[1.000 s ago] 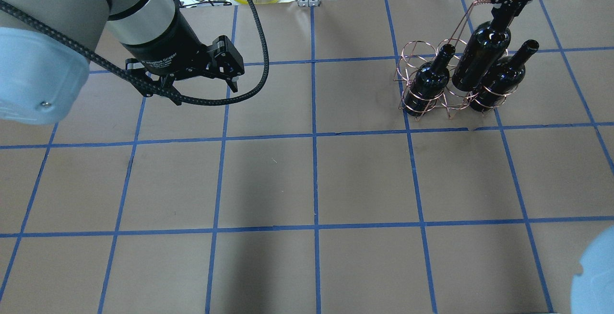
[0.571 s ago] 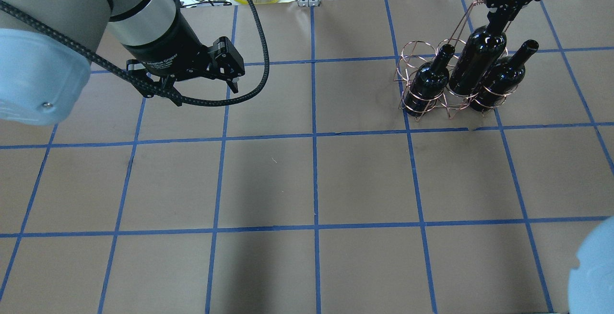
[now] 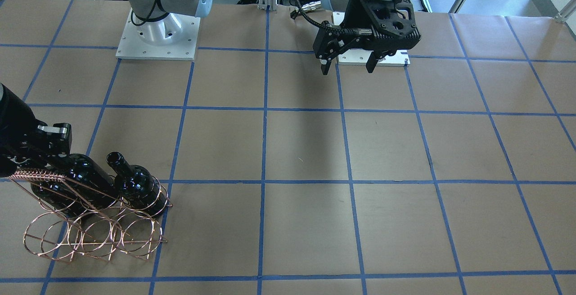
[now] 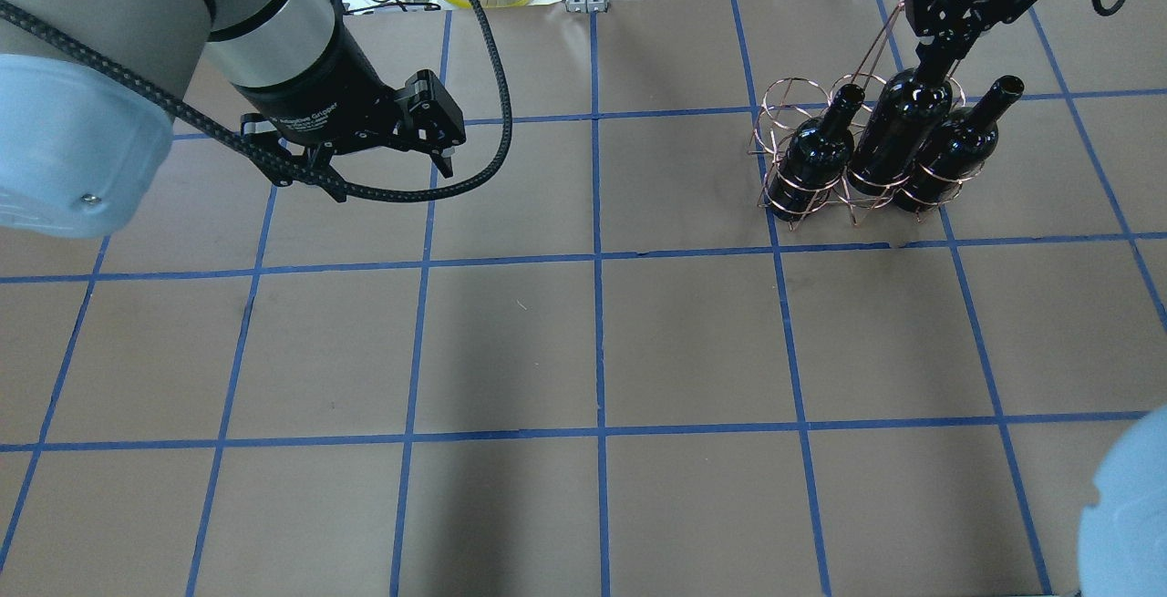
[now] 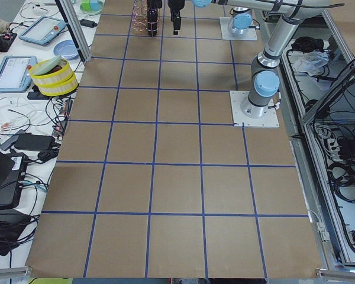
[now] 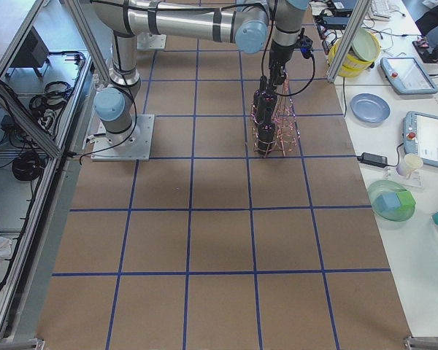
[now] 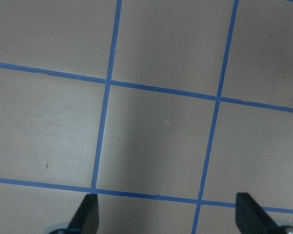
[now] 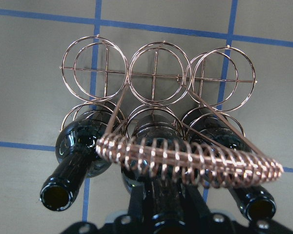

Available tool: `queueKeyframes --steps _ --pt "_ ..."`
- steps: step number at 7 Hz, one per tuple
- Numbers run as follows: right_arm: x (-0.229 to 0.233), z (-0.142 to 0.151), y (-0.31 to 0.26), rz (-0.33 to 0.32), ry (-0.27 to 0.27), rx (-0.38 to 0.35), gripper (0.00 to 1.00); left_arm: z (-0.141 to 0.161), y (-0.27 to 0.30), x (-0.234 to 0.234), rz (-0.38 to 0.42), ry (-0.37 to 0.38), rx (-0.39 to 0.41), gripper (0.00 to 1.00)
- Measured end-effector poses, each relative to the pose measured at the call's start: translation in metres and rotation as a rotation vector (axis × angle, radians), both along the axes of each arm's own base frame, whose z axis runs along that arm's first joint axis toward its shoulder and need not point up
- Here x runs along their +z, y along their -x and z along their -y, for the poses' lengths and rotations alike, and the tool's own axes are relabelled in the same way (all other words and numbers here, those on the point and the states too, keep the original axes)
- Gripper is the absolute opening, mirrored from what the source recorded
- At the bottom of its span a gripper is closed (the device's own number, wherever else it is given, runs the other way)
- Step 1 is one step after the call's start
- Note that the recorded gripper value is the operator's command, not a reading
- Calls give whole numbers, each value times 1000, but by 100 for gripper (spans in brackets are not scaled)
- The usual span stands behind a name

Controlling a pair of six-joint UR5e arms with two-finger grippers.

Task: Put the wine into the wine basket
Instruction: 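Lower the bottle into the empty middle rack slot with the right gripper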

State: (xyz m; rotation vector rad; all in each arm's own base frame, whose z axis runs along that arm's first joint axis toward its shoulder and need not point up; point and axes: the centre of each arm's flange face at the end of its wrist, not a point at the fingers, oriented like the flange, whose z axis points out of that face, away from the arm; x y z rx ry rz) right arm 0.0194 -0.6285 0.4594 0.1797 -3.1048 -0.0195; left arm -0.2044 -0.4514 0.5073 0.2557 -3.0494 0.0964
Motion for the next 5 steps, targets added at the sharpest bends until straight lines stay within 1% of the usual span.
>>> queueKeyframes --steps 2,5 --pt "-17 3 -1 -1 5 8 0 0 0 0 0 0 0 100" --pt "-40 7 -2 2 -9 28 0 0 0 -2 1 -4 0 100"
